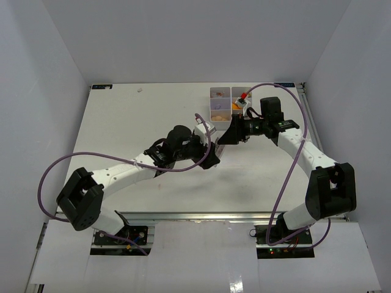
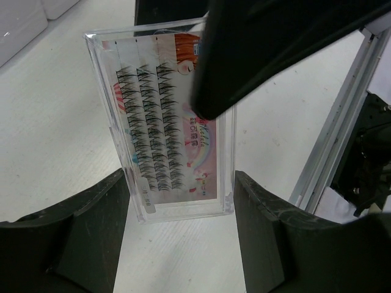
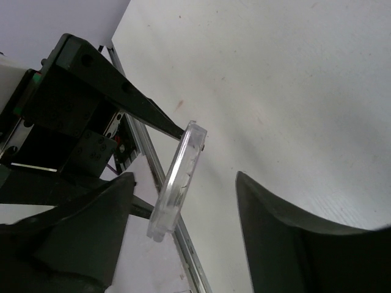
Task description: Organize the makeup
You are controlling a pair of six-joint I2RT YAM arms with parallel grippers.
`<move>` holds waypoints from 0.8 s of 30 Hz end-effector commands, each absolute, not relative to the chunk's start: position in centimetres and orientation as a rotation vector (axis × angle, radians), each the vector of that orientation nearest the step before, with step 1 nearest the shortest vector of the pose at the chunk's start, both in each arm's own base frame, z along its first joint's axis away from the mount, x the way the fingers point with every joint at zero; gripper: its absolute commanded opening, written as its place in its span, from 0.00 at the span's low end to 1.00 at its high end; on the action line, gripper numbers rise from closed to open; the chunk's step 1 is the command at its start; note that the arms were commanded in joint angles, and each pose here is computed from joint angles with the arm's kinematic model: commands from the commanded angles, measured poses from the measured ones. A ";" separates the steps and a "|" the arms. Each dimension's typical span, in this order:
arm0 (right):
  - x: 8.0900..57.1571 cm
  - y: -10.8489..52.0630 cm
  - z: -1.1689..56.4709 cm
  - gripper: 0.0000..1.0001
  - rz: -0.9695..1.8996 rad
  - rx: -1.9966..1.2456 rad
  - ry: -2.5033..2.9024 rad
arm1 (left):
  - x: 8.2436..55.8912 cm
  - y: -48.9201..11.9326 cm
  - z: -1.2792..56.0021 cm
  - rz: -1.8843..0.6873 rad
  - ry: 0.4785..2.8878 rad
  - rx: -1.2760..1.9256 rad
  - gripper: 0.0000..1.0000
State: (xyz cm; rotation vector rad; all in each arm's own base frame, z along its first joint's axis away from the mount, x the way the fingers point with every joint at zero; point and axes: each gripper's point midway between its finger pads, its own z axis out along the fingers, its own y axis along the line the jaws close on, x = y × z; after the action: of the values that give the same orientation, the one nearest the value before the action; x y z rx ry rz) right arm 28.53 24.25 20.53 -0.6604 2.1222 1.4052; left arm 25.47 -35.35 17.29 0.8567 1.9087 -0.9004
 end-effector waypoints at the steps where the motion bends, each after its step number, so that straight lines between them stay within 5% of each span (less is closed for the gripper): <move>1: 28.8 24.5 21.8 0.62 1.378 -0.658 2.082 | 26.7 -36.1 18.8 -0.818 1.871 0.861 0.13; 9: 29.3 24.2 21.1 0.44 1.324 -0.632 2.104 | 27.1 -36.5 18.3 -0.759 1.892 0.874 0.17; 19: 28.9 24.3 21.3 0.18 1.350 -0.668 2.089 | 27.8 -36.2 19.3 -0.718 1.878 0.845 0.32; 24: 28.8 24.4 22.0 0.15 1.372 -0.705 2.055 | 27.8 -36.2 19.6 -0.719 1.869 0.839 0.44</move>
State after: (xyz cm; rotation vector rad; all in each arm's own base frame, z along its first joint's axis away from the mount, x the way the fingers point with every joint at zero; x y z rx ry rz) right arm 29.39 23.98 20.15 -0.6060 2.1522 1.3358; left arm 26.97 -35.72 16.41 0.8786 1.9412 -0.7063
